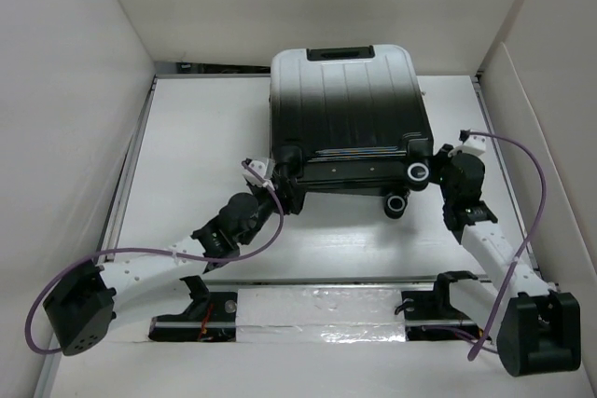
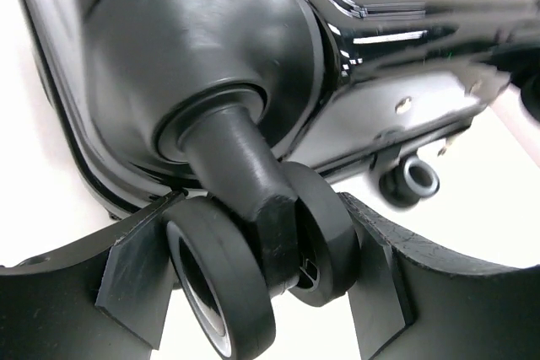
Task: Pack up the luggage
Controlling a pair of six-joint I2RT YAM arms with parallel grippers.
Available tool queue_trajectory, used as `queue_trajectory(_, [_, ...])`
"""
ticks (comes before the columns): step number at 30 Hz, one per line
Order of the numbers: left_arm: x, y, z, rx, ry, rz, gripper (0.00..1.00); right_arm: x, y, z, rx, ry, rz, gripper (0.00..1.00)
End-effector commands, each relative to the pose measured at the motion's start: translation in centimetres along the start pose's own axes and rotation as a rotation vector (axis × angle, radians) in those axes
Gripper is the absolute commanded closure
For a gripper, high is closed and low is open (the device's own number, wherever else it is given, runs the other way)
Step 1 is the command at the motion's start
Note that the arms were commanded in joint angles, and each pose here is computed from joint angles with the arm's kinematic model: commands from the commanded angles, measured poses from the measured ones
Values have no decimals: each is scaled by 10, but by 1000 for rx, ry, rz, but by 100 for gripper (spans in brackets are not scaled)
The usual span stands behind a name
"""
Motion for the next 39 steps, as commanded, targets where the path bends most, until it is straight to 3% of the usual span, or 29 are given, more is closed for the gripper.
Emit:
queue_trajectory(1, [20, -18, -55, -265, -59, -78, 100, 37, -10, 79, 397, 43, -21, 75])
queue_trajectory(2, [21, -22, -60, -278, -61, -82, 100, 49, -23, 79, 407, 59, -85, 69])
queue_trajectory(3, [25, -21, -59, -267, -66, -93, 100, 63, -33, 79, 404, 77, -150, 69])
queue_trajectory(4, [30, -23, -62, -270, -71, -109, 100, 51, -46, 62, 373, 85, -187, 56])
queue_trajectory(5, [31, -23, -61, -263, -72, -112, 100, 51, -44, 57, 335, 90, -195, 52])
queue_trajectory(9, [48, -20, -58, -207, -86, -147, 100, 29, -82, 31, 310, 118, -201, 49])
queue_trajectory(10, [53, -20, -58, -200, -89, -160, 100, 22, -85, 24, 288, 122, -191, 52])
queue_trajectory(11, [63, -19, -57, -193, -89, -182, 100, 16, -87, 19, 275, 138, -188, 69])
queue_trajectory(13, [72, -19, -57, -188, -90, -208, 100, -8, -85, 10, 309, 158, -174, 94])
queue_trajectory(14, [76, -17, -55, -176, -89, -220, 100, -14, -85, 12, 346, 150, -160, 100])
queue_trajectory(18, [89, -12, -50, -161, -86, -249, 100, -23, -74, 25, 482, 44, -119, 100])
queue_trajectory(19, [90, -12, -49, -164, -88, -251, 100, -27, -64, 24, 440, 31, -69, 100])
queue_trajectory(22, [97, -12, -47, -184, -99, -268, 100, -31, -53, 24, 431, -18, -37, 83])
queue_trajectory(23, [98, -13, -47, -189, -97, -270, 100, -39, -46, 18, 408, -10, -21, 73])
queue_trajectory(25, [96, -12, -47, -187, -92, -263, 100, -30, -42, 25, 452, -19, -86, 66])
queue_trajectory(31, [85, -5, -46, -196, -84, -233, 100, -31, -23, 28, 468, -55, -117, 64])
queue_trajectory(34, [87, -3, -44, -200, -80, -236, 100, -37, -24, 37, 568, -42, -108, 68])
queue_trajectory(39, [88, -5, -45, -208, -85, -248, 100, -44, -27, 25, 527, -13, -144, 71])
Point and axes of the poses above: each gripper's point midway between its finger pads, its own y axis out along the fingers, its own z axis along the line the jaws close on, x = y × z, the point moved 6 cm from there along -y, back along the fingers, and after that the axes turned 13 degrees about y, right-handed, at the moved point
